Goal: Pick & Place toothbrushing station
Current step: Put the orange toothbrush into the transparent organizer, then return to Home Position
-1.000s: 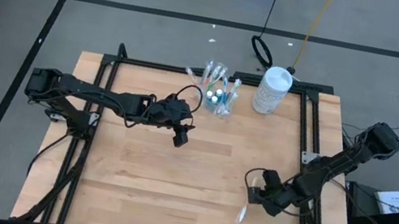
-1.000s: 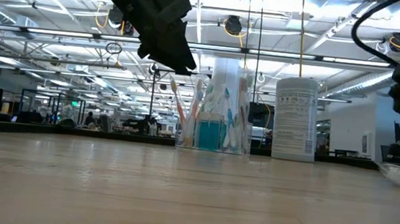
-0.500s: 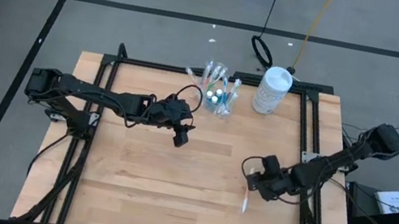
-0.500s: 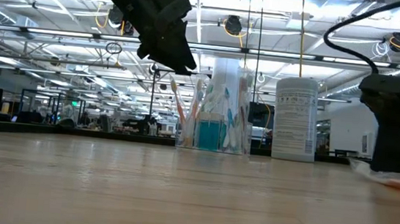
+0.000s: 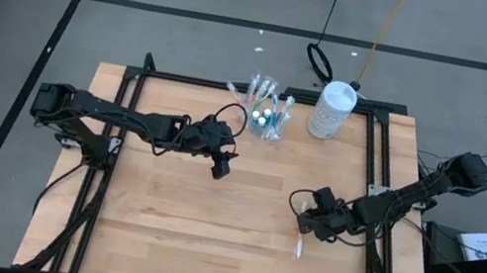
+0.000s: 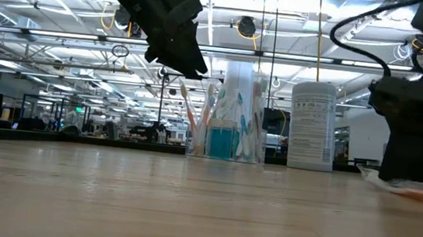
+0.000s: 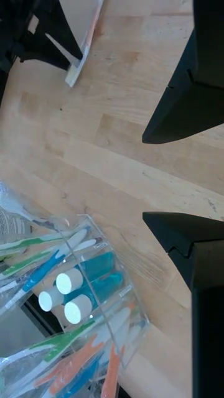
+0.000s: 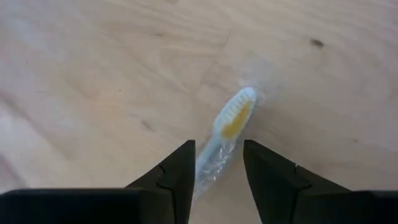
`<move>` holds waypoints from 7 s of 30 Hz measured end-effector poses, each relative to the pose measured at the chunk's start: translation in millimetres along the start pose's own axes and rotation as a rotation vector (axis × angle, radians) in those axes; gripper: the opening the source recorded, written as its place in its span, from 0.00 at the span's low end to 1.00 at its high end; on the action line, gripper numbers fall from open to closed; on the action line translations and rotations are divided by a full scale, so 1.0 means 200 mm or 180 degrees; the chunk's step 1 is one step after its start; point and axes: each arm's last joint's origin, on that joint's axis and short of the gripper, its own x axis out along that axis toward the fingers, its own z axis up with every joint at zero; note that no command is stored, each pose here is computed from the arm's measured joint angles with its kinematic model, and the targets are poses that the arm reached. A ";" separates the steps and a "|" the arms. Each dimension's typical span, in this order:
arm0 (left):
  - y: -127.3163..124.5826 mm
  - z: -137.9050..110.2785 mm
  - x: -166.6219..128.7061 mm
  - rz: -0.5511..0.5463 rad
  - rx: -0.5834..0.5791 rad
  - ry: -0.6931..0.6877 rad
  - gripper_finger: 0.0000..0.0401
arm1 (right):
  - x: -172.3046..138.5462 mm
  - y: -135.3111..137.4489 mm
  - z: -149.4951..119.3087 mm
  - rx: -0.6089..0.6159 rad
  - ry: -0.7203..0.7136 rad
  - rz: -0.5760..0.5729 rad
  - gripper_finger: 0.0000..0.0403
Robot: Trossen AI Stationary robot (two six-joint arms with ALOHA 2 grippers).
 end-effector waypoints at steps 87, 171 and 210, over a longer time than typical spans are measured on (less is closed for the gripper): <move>0.05 0.10 -0.26 0.0071 0.0394 -0.0400 0.49 | 0.10 -0.06 1.10 -0.1539 -0.4224 0.0319 0.00; 0.24 -0.02 -0.95 -0.0031 0.0429 -0.1158 0.49 | -0.44 -0.23 0.60 -0.2210 -0.2404 0.1000 0.32; 0.34 -0.88 -0.67 -0.0941 0.0768 -0.2472 0.49 | -0.37 -0.44 0.33 -0.2172 -0.3305 0.2200 0.31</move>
